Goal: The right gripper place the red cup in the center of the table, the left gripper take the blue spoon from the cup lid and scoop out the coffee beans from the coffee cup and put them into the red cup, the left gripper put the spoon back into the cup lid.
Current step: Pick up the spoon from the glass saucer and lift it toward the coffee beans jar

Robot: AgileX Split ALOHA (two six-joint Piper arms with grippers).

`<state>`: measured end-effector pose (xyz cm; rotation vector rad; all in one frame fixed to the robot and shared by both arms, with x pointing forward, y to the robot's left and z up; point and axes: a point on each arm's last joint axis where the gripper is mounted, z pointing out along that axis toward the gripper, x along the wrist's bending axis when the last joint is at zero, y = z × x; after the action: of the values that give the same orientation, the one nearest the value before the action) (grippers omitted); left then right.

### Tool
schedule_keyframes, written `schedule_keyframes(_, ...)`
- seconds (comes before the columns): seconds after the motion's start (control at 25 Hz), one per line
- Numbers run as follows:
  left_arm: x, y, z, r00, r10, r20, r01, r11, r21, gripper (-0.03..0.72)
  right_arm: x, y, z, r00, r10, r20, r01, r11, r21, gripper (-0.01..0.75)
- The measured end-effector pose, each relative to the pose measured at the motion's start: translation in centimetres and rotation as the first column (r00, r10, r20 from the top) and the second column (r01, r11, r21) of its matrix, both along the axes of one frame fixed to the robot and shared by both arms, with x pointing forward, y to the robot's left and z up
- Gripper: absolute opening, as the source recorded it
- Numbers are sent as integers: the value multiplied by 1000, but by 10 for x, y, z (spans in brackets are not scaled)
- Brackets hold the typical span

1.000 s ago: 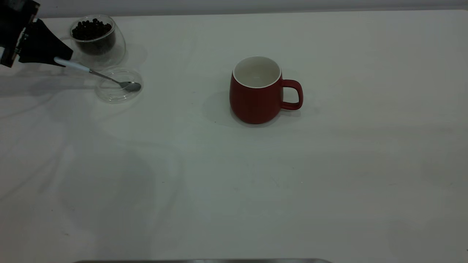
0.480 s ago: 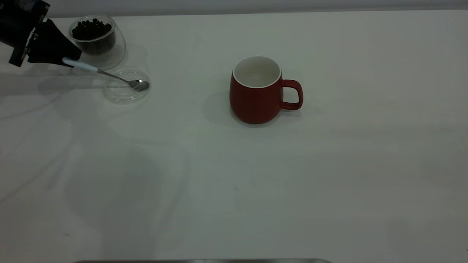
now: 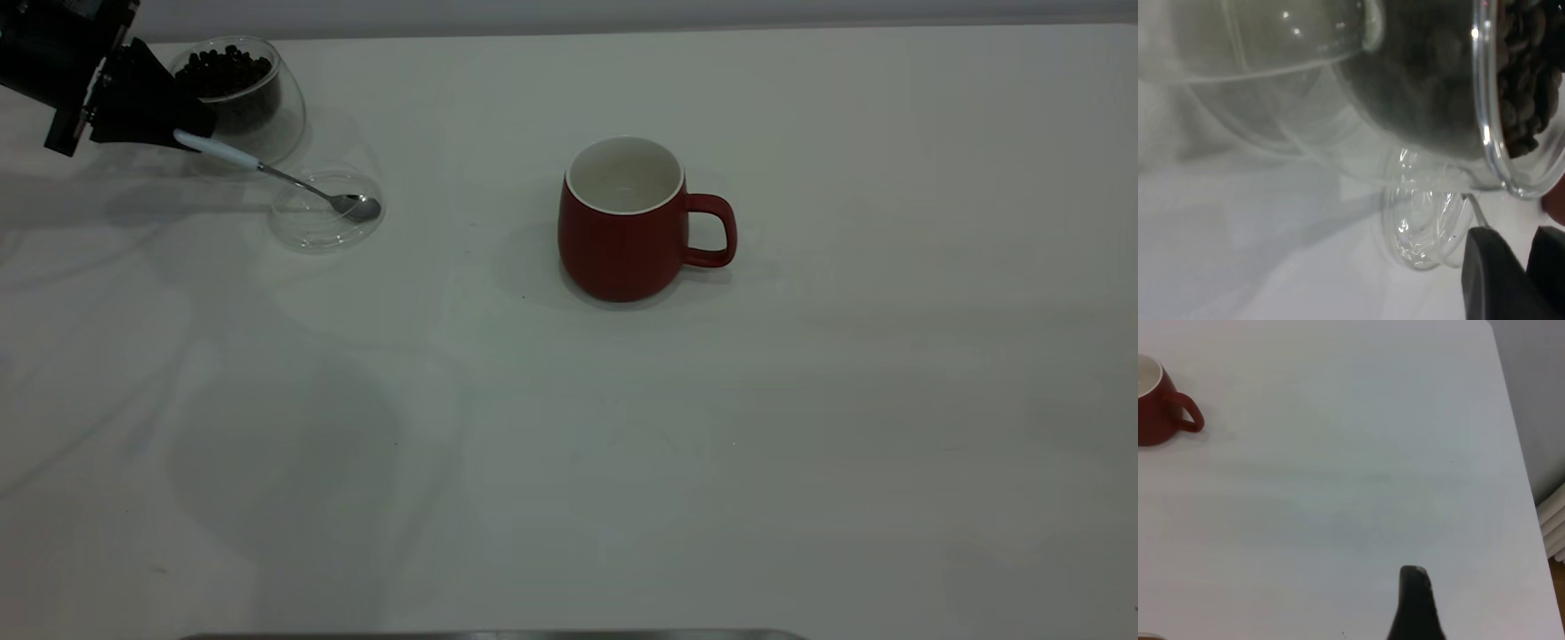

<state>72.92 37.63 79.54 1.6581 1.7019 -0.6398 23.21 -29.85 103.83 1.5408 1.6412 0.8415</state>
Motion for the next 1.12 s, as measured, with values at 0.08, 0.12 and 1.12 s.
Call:
schedule_keyframes(0.08, 0, 0, 0, 1000, 10, -4, -10, 1000, -8, 132, 0, 0, 0, 1000, 1, 0, -1, 1000, -1, 590)
schedule_keyframes(0.12, 1, 0, 1, 1000, 13, -5, -13, 1000, -10, 129, 0, 0, 0, 1000, 1, 0, -1, 1000, -1, 590)
schedule_keyframes(1.12, 3, 8, 20, 998, 57, 7, -57, 998, -12, 122, 0, 0, 0, 1000, 0, 0, 0, 1000, 0, 590)
